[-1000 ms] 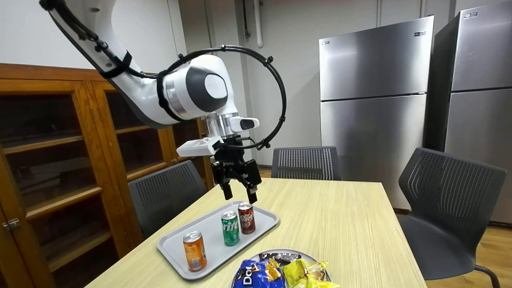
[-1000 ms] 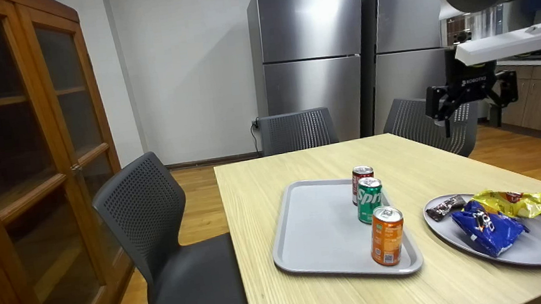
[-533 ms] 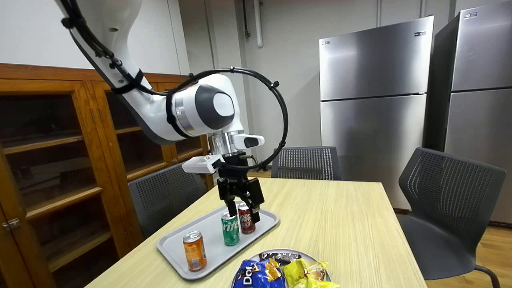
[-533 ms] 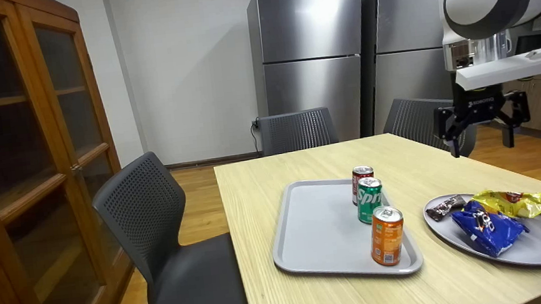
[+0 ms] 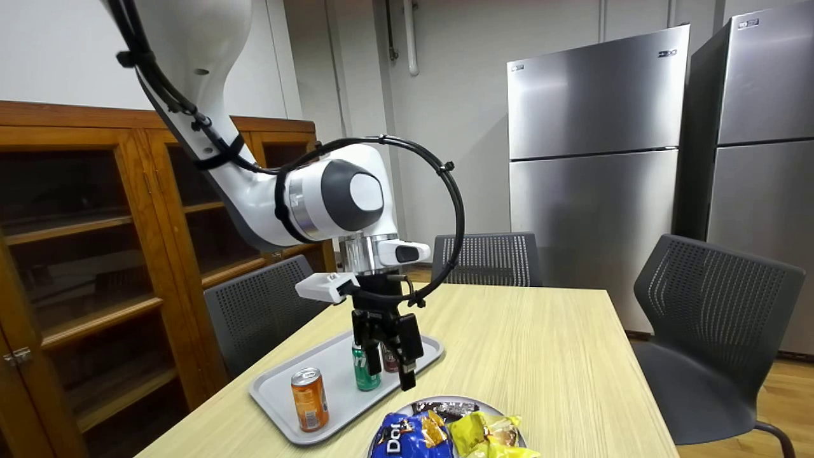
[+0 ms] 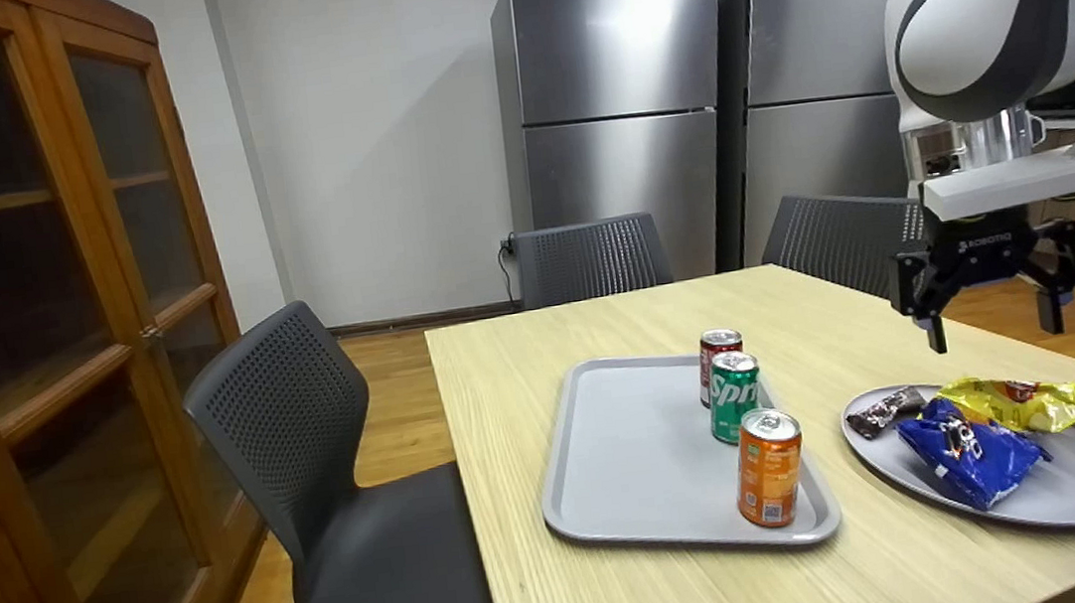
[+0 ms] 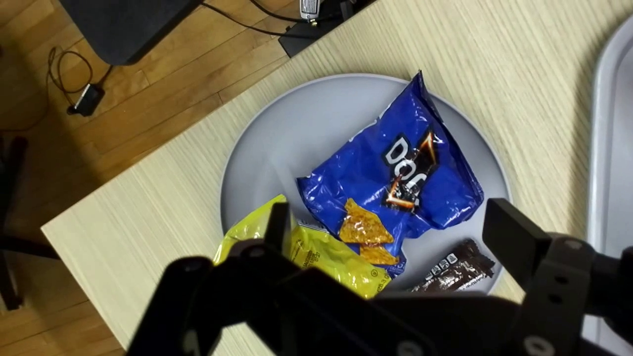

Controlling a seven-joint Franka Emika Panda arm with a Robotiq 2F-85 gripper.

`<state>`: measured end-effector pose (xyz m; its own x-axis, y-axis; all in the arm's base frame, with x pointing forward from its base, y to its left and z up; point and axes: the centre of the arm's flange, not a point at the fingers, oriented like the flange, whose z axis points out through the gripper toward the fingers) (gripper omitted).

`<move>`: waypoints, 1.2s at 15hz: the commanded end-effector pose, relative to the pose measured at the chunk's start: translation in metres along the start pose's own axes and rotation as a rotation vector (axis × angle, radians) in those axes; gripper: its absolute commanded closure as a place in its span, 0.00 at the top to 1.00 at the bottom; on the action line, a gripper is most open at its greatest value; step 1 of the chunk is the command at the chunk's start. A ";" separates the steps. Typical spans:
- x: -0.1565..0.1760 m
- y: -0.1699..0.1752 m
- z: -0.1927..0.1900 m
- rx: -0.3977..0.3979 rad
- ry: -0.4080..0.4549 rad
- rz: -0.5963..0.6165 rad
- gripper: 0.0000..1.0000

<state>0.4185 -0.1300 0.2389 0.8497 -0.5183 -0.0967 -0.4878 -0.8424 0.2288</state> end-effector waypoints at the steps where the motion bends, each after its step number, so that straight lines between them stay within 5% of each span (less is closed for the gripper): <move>1: 0.000 0.000 0.000 0.000 0.000 0.000 1.00; 18: 0.025 -0.021 0.056 0.007 -0.016 0.009 1.00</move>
<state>0.4250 -0.1297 0.1884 0.8493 -0.5128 -0.1253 -0.4780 -0.8478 0.2297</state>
